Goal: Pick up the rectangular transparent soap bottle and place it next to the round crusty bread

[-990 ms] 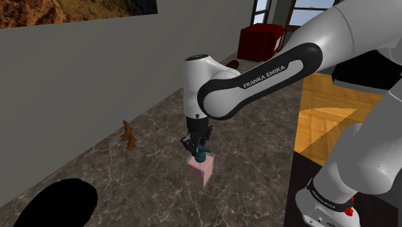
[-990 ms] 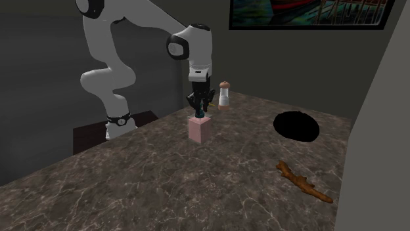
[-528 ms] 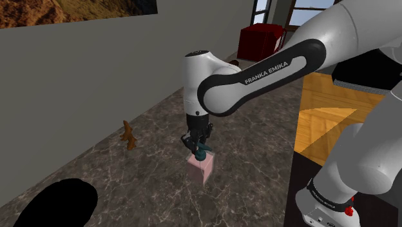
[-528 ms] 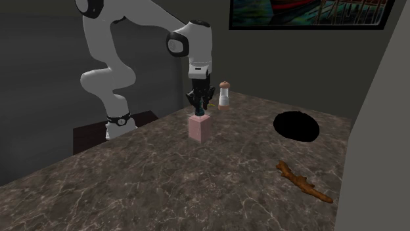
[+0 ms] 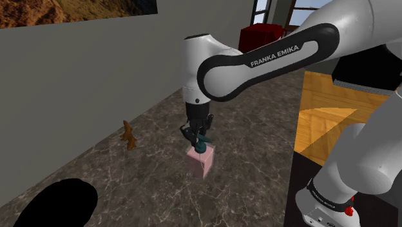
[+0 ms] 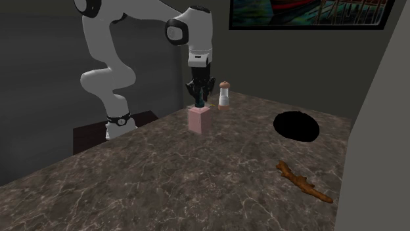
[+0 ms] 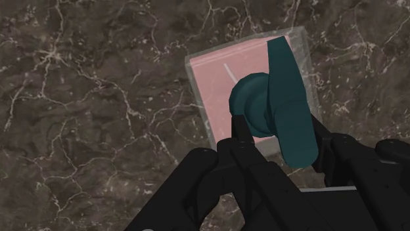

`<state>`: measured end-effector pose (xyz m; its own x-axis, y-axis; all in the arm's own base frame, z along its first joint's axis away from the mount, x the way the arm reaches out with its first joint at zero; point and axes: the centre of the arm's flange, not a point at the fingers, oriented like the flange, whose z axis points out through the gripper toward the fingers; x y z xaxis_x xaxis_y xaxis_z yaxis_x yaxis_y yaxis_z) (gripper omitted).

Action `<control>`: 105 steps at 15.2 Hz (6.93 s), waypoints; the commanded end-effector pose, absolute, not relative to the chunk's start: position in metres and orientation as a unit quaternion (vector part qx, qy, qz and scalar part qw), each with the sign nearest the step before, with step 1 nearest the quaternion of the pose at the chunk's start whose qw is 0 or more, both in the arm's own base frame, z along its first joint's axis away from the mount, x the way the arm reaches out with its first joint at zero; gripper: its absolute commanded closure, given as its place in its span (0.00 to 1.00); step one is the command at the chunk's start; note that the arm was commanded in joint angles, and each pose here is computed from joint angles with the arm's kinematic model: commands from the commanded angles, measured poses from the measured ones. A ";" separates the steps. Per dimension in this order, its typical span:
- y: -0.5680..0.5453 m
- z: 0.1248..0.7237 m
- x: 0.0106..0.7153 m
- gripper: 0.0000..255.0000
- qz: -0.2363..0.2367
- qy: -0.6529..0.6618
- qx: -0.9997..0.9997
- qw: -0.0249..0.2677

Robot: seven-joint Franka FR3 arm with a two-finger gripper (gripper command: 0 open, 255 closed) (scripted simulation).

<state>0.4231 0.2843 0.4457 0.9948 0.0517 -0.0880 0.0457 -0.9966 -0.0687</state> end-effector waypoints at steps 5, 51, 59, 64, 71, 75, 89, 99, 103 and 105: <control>0.285 0.477 0.422 1.00 0.045 -0.024 -0.998 0.033; 0.435 0.602 0.425 1.00 0.045 -0.024 -0.998 0.033; 0.534 0.568 0.427 1.00 0.045 -0.024 -0.998 0.033; 0.565 0.541 0.428 1.00 0.045 -0.024 -0.998 0.033; 0.565 0.505 0.428 1.00 0.045 -0.024 -0.998 0.033; 0.565 0.483 0.428 1.00 0.045 -0.024 -0.998 0.033; 0.565 0.410 0.428 1.00 0.045 -0.024 -0.998 0.033; 0.565 0.405 0.428 0.00 0.045 -0.024 -0.998 0.033; 0.565 0.405 0.428 0.00 0.045 -0.024 -0.998 0.033; 0.564 0.418 0.429 0.00 0.045 -0.024 -0.998 0.033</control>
<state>0.4293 0.5648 0.4108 0.9948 0.0516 -0.0882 0.0456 -0.9966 -0.0688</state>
